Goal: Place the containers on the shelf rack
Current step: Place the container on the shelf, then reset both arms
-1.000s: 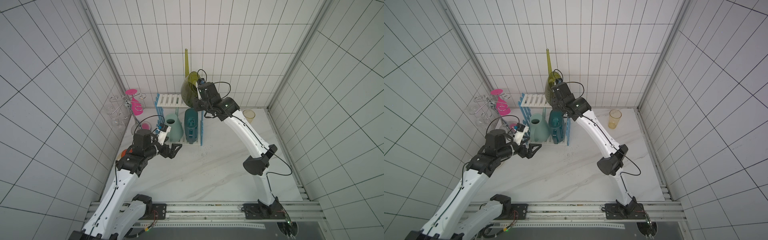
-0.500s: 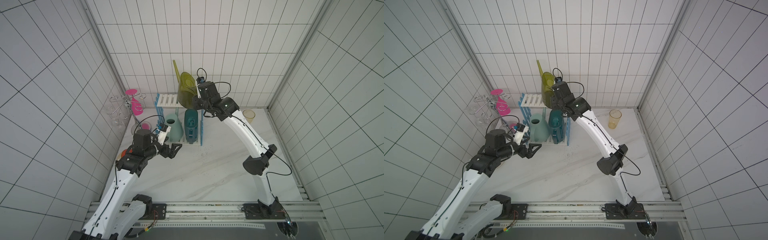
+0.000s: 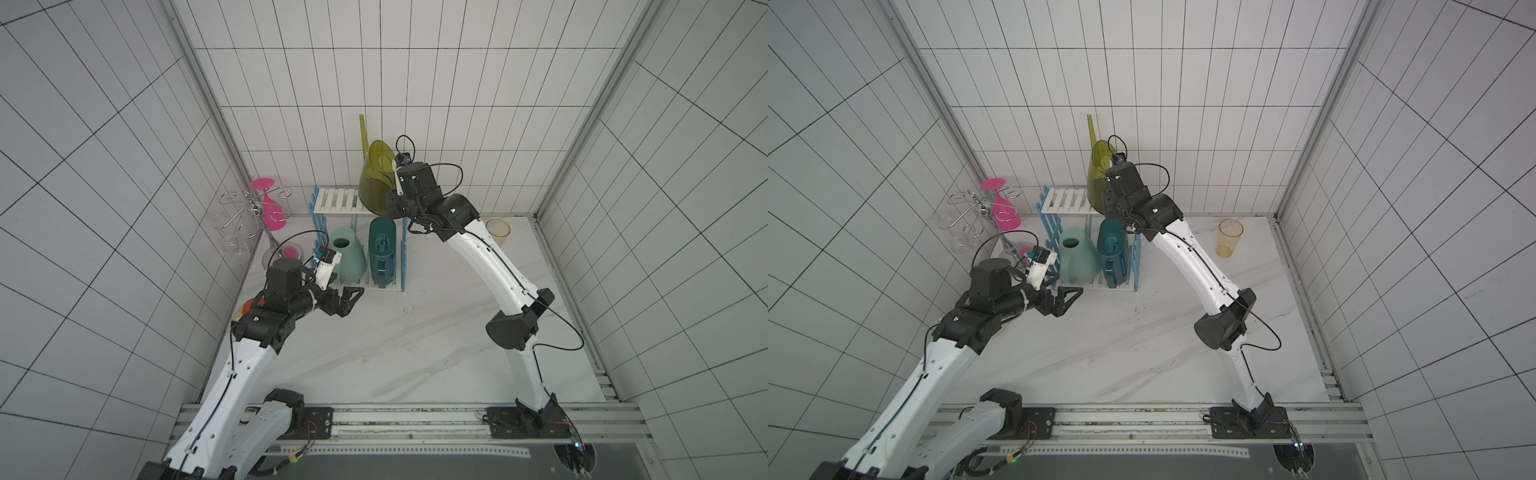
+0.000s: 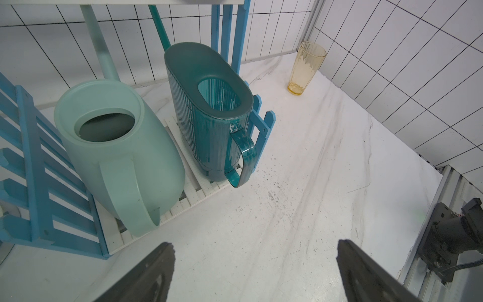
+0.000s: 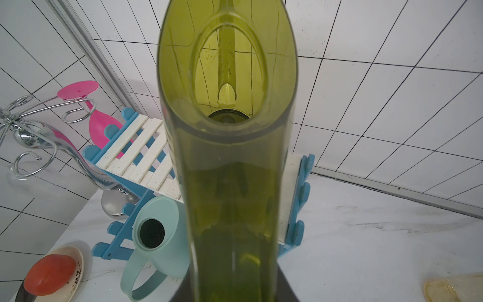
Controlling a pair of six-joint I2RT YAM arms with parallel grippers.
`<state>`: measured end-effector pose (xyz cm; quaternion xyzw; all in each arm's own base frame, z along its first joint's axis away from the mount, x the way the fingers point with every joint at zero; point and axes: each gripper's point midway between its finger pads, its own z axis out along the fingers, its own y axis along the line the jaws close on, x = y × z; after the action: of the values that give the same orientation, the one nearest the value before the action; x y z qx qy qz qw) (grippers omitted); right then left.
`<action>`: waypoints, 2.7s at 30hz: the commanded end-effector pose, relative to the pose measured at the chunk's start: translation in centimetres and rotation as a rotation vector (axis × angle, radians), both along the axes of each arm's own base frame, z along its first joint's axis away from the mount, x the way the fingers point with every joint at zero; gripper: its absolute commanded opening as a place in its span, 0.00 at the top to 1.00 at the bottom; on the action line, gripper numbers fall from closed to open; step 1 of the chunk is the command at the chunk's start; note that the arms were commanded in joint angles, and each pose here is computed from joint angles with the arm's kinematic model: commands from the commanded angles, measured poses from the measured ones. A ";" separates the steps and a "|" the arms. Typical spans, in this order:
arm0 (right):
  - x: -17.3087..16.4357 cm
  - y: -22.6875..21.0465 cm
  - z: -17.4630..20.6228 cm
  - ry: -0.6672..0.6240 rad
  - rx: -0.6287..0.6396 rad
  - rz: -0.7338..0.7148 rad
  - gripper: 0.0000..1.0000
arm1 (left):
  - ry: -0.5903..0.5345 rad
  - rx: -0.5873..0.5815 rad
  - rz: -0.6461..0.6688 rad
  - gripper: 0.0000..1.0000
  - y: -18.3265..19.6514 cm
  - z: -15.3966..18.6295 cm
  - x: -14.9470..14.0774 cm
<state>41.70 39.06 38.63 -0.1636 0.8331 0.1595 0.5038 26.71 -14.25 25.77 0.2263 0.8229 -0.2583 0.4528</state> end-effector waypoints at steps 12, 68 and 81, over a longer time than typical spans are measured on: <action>-0.3 0.3 1.1 -0.022 0.029 0.015 0.55 | -0.040 -0.010 0.000 0.01 0.1 0.8 0.2; -10.7 -44.7 -22.7 -0.228 -0.089 -0.904 0.01 | -0.234 -0.009 0.627 0.02 14.7 -12.1 13.7; -4.9 -42.9 -25.7 -0.236 -0.164 -0.776 0.01 | -0.240 -0.004 0.652 0.02 15.1 -14.0 14.2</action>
<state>34.84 -4.24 10.09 0.1155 0.8114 -0.1424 0.5550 40.46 0.91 10.73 -0.0265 0.8039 -0.0742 0.5896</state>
